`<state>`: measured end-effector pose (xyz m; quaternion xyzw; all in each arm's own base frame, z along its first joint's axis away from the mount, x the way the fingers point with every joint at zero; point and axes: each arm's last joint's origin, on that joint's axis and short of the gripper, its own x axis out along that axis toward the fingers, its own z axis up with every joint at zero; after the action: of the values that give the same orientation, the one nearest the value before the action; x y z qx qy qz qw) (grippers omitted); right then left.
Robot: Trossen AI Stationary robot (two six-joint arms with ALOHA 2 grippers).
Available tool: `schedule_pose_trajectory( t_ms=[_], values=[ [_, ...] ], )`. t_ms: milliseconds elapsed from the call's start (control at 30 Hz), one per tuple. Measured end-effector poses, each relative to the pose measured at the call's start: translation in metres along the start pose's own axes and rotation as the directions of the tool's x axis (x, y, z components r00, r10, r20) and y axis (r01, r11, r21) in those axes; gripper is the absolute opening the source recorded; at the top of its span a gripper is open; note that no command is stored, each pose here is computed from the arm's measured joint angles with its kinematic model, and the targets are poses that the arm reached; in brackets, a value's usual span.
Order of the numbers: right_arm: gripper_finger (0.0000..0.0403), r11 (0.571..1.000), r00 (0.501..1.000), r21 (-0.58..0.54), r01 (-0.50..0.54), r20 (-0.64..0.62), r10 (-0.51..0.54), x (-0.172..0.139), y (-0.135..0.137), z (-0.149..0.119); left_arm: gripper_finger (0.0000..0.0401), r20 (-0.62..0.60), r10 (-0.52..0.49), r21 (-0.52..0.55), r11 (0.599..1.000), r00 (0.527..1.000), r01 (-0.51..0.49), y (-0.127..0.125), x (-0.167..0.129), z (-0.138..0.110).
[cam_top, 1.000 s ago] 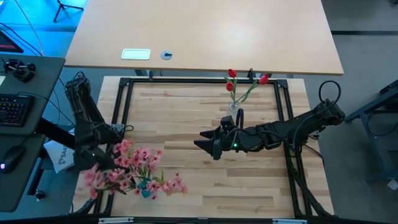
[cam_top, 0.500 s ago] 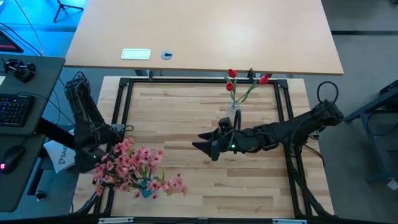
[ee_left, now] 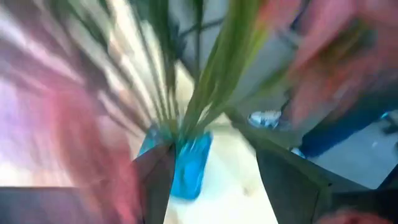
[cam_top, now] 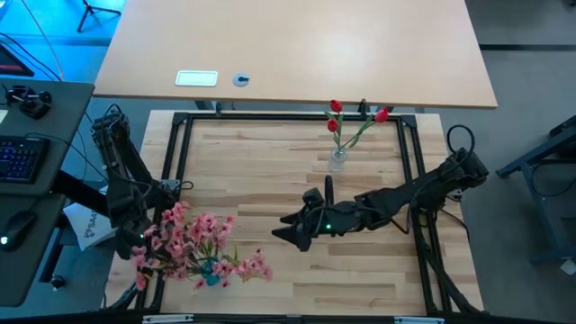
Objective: Sort flowers into vase by color
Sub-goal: Put the pink flower into the blue vase, then return to Home Position
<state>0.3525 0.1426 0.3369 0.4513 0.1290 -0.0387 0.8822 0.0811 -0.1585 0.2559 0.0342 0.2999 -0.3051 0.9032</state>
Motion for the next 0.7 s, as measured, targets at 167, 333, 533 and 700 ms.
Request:
schedule_pose_trajectory(
  t_ms=[167, 333, 533, 700],
  values=[
    [0.0348, 0.999, 1.0, 0.013, -0.029, 0.005, 0.029, -0.001, 0.004, -0.002, 0.0212, -0.098, 0.029, -0.038, 0.999, 0.995, -0.033, 0.004, -0.001, -0.009],
    [0.0348, 0.999, 0.999, 0.017, -0.046, 0.008, 0.046, -0.002, 0.007, -0.003, 0.0212, -0.134, -0.038, -0.073, 0.997, 0.99, 0.028, 0.002, -0.001, -0.011],
    [0.0348, 0.999, 0.999, 0.017, -0.049, 0.011, 0.048, -0.002, 0.007, -0.003, 0.0212, -0.174, -0.161, -0.139, 0.981, 0.971, 0.137, 0.002, -0.01, -0.012],
    [0.0348, 0.999, 0.999, 0.008, -0.048, 0.012, 0.047, -0.002, 0.007, -0.003, 0.0212, -0.183, -0.194, -0.199, 0.967, 0.964, 0.157, 0.009, -0.026, -0.015]
  ],
)
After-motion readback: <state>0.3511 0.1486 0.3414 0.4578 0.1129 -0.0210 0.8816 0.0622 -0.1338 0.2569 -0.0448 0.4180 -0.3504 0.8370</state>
